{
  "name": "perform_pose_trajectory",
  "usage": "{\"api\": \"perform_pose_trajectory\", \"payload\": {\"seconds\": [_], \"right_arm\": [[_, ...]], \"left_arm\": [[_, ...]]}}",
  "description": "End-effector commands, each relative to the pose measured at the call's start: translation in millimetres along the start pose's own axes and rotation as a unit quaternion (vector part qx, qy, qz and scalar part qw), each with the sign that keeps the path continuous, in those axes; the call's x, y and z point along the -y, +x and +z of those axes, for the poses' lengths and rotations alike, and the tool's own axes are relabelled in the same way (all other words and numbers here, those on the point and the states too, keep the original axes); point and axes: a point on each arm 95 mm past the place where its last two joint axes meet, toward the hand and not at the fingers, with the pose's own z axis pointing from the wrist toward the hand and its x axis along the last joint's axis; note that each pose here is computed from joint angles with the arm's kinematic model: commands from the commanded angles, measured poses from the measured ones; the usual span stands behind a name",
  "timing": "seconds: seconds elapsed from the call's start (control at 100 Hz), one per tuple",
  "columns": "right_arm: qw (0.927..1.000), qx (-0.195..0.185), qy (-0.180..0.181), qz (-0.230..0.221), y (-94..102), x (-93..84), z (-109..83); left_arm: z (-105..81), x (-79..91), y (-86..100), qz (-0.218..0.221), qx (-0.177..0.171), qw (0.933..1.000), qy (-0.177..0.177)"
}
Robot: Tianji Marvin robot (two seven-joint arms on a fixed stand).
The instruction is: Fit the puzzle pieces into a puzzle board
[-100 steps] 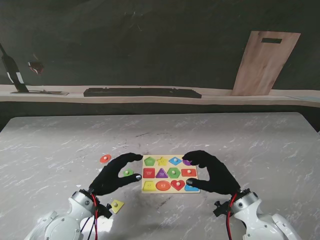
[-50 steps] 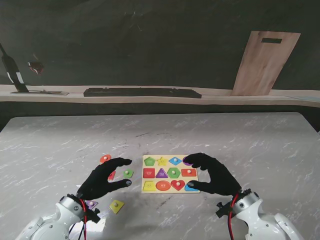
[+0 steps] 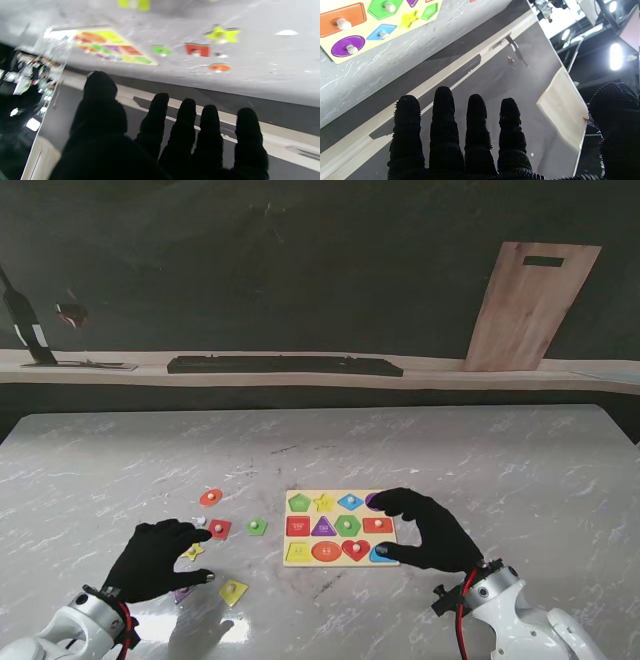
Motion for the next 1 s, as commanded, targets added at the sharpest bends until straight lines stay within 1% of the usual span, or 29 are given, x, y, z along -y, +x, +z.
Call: {"api": "perform_pose_trajectory", "payload": {"seconds": [0.0,0.08,0.19,0.29,0.47,0.62,0.69,0.85,0.99], "right_arm": [[1.0000,-0.003,0.003,0.001,2.3,3.8,0.5],[1.0000,-0.001,0.007,0.002,2.4,5.2,2.0],[0.9999,0.002,0.013,0.004,2.6,6.6,3.0],[0.9998,0.002,0.017,0.004,2.2,7.4,3.3],[0.9998,0.004,0.021,0.002,1.3,8.3,3.4],[0.9998,0.005,0.019,-0.001,1.1,8.0,3.8],[0.9998,0.005,0.019,-0.002,1.2,8.0,4.0],[0.9998,0.006,0.018,-0.001,1.7,8.0,4.2],[0.9998,0.006,0.017,-0.002,2.0,7.6,4.3]], "left_arm": [[-8.3,-0.5,-6.3,0.017,0.013,0.9996,-0.016],[-12.7,-0.3,-10.9,0.048,0.029,0.9981,-0.028],[-17.2,-0.1,-13.4,0.071,0.042,0.9952,-0.053],[-18.0,1.0,-15.2,0.093,0.052,0.9919,-0.069],[-12.2,1.6,-17.9,0.100,0.062,0.9876,-0.103],[-7.5,-0.6,-16.6,0.119,0.060,0.9823,-0.132],[-6.0,-1.8,-14.8,0.128,0.058,0.9803,-0.139],[-1.4,-5.1,-13.7,0.140,0.055,0.9784,-0.141],[4.9,-8.5,-13.8,0.167,0.049,0.9741,-0.145]]}}
